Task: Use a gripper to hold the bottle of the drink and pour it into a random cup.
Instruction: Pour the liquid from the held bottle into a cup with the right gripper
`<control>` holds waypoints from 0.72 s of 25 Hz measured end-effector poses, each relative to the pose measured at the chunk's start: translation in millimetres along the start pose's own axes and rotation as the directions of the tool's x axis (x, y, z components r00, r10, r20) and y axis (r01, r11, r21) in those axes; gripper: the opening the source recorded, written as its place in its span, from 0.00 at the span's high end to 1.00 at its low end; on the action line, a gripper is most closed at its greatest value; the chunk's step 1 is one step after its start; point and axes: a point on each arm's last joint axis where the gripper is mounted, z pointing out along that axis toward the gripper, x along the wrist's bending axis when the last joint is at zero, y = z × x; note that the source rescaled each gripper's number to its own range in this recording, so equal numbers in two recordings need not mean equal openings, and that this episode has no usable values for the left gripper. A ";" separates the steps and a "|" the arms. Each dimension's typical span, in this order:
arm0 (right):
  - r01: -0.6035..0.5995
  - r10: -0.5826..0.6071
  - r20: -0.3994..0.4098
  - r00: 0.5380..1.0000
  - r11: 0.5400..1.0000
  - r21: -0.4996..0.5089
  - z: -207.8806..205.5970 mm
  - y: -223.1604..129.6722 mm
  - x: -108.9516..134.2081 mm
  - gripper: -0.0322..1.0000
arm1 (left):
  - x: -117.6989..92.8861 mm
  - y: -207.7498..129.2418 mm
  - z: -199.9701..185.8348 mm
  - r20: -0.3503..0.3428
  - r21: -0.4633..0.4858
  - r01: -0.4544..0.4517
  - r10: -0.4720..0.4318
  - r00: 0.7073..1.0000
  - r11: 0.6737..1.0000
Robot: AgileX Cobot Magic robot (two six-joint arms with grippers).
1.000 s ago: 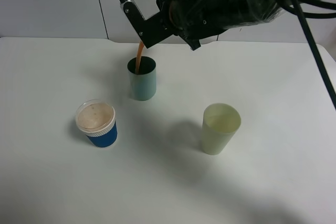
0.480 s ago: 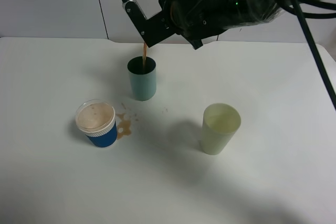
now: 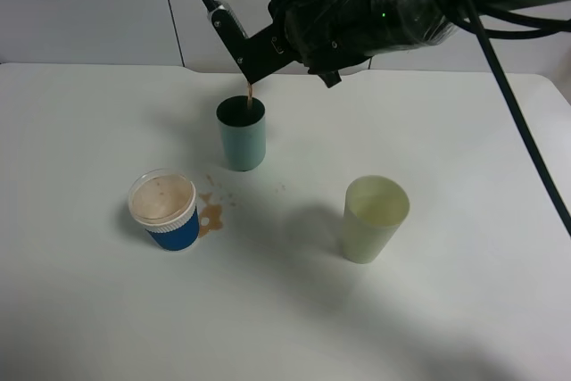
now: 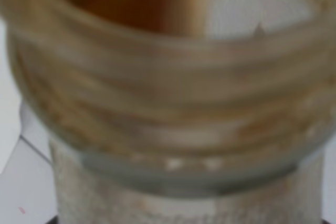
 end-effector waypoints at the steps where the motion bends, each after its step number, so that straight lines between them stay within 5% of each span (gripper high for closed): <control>1: -0.005 0.005 0.008 1.000 1.000 0.001 0.0 -0.5 -3.1 0.96 | 0.0 0.0 0.0 0.000 0.000 0.000 0.000 1.000 1.000; 18: 0.096 -0.096 0.026 0.995 0.995 0.000 -0.2 -1.3 -9.6 0.96 | 0.0 0.0 0.0 0.000 0.000 0.000 0.000 1.000 1.000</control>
